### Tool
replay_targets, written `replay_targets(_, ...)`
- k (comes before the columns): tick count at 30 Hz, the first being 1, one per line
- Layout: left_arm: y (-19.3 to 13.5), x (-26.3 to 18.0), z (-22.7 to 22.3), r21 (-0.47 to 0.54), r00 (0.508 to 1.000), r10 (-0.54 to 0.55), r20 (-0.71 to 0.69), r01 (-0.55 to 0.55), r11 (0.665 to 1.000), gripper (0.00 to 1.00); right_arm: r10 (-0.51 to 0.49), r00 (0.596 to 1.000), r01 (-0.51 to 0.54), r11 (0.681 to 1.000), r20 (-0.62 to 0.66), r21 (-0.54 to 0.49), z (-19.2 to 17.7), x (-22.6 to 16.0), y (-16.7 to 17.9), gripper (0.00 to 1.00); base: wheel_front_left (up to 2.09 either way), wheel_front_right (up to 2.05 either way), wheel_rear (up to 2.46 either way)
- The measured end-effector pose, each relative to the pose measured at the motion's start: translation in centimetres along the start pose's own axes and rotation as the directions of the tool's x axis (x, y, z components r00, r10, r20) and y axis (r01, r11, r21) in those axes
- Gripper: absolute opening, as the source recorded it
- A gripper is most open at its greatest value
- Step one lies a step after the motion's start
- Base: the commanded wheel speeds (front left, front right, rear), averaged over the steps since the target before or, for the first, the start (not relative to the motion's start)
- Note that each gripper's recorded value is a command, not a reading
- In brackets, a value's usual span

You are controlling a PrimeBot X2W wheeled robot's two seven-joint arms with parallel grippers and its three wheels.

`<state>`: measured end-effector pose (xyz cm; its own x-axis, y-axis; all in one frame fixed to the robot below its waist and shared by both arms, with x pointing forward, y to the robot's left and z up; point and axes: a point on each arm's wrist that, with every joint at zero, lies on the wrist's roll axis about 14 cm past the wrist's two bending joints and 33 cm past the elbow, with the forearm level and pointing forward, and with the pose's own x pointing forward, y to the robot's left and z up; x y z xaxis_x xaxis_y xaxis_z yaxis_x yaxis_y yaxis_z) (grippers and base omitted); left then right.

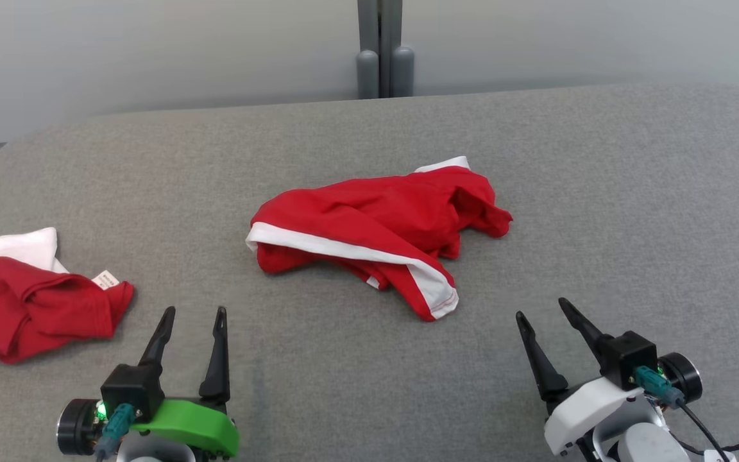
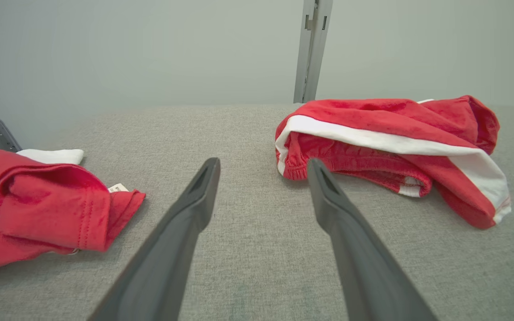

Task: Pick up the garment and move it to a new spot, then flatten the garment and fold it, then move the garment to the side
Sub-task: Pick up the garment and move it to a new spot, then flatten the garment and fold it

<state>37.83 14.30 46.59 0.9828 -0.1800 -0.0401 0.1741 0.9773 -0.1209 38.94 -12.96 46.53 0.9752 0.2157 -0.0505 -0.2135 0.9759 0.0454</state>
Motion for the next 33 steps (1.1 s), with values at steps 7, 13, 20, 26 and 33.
replay_targets(7, 0.8, -0.2, -0.5, -0.033, 0.999, 0.04, -0.011, -0.04, 0.999, 1.0, 0.119, 0.993, -0.119, 0.993, -0.024, -0.024, -0.6, 2.3, 3.4, 1.0, 0.0, 0.0, 0.0)
replay_targets(13, 1.8, 0.0, -0.5, -0.046, 0.997, 0.072, -0.011, -0.072, 0.996, 1.0, 0.216, 0.973, -0.22, 0.975, -0.078, -0.04, -2.0, 5.0, 6.2, 1.0, 0.0, 0.0, 0.0)
replay_targets(20, 3.7, -1.0, -1.5, -0.052, 0.99, 0.137, -0.044, -0.139, 0.989, 1.0, 0.271, 0.945, -0.277, 0.961, -0.182, -0.009, -5.6, 6.4, 8.1, 0.38, 0.0, 0.0, 0.0)
replay_targets(26, 4.5, -1.4, -2.3, -0.054, 0.984, 0.163, -0.07, -0.167, 0.984, 1.0, 0.252, 0.951, -0.256, 0.967, -0.181, 0.001, -5.9, 7.5, 7.6, 0.0, 0.0, 0.0, 0.0)
replay_targets(33, 2.2, -0.2, -2.2, -0.066, 0.994, 0.091, -0.062, -0.095, 0.993, 1.0, 0.086, 0.993, -0.093, 0.992, -0.08, -0.085, -2.4, 8.5, 1.1, 0.0, 0.0, 0.0, 0.0)
